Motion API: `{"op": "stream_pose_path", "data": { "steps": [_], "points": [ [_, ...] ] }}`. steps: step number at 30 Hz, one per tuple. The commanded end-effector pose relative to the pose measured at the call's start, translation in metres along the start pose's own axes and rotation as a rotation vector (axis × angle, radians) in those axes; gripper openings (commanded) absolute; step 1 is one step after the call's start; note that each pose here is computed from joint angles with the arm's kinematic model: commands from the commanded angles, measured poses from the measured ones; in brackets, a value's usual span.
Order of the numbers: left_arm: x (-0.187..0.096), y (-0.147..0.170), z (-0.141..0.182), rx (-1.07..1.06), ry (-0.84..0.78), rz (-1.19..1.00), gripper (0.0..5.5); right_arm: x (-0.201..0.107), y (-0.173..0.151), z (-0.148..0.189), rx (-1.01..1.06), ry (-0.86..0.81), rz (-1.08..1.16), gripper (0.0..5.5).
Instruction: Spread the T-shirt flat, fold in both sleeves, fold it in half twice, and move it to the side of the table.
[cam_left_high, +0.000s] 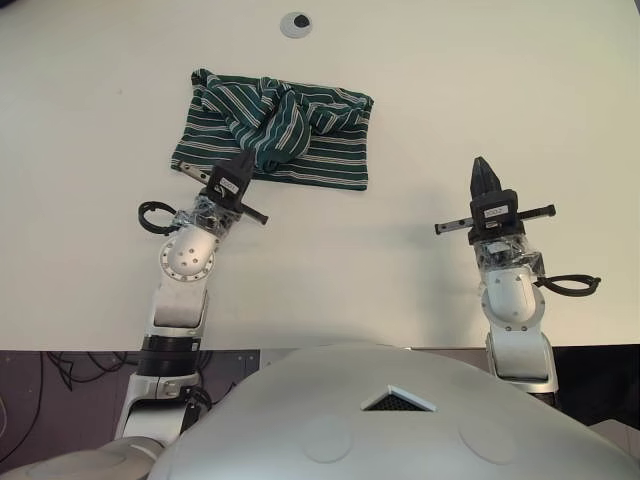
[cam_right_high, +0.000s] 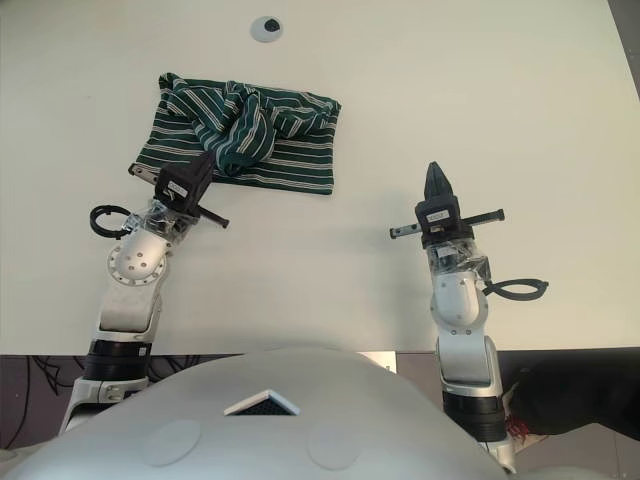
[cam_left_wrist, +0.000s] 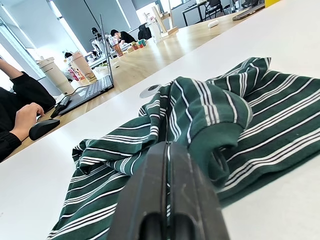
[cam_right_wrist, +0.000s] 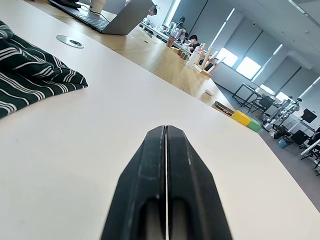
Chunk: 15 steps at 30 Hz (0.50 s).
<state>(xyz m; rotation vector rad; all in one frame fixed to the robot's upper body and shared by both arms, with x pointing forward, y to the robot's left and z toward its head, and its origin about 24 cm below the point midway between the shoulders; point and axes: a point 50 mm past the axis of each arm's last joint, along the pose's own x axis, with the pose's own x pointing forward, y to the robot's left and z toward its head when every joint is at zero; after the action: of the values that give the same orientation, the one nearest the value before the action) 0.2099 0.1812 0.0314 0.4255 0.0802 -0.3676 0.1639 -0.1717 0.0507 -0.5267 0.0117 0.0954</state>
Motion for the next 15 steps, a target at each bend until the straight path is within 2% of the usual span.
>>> {"op": "stream_pose_path", "data": {
  "steps": [1,12,15],
  "points": [
    [-0.002,0.002,0.0,0.03,0.007,0.007,0.02,0.001,0.001,0.002,-0.009,-0.003,0.009,0.0],
    [-0.001,0.005,-0.002,0.045,0.016,0.029,0.02,0.004,0.003,0.002,-0.01,-0.007,0.016,0.0],
    [0.003,0.02,-0.009,0.004,0.049,0.071,0.02,0.008,0.005,0.003,-0.009,-0.012,0.024,0.0]
  ]
}}
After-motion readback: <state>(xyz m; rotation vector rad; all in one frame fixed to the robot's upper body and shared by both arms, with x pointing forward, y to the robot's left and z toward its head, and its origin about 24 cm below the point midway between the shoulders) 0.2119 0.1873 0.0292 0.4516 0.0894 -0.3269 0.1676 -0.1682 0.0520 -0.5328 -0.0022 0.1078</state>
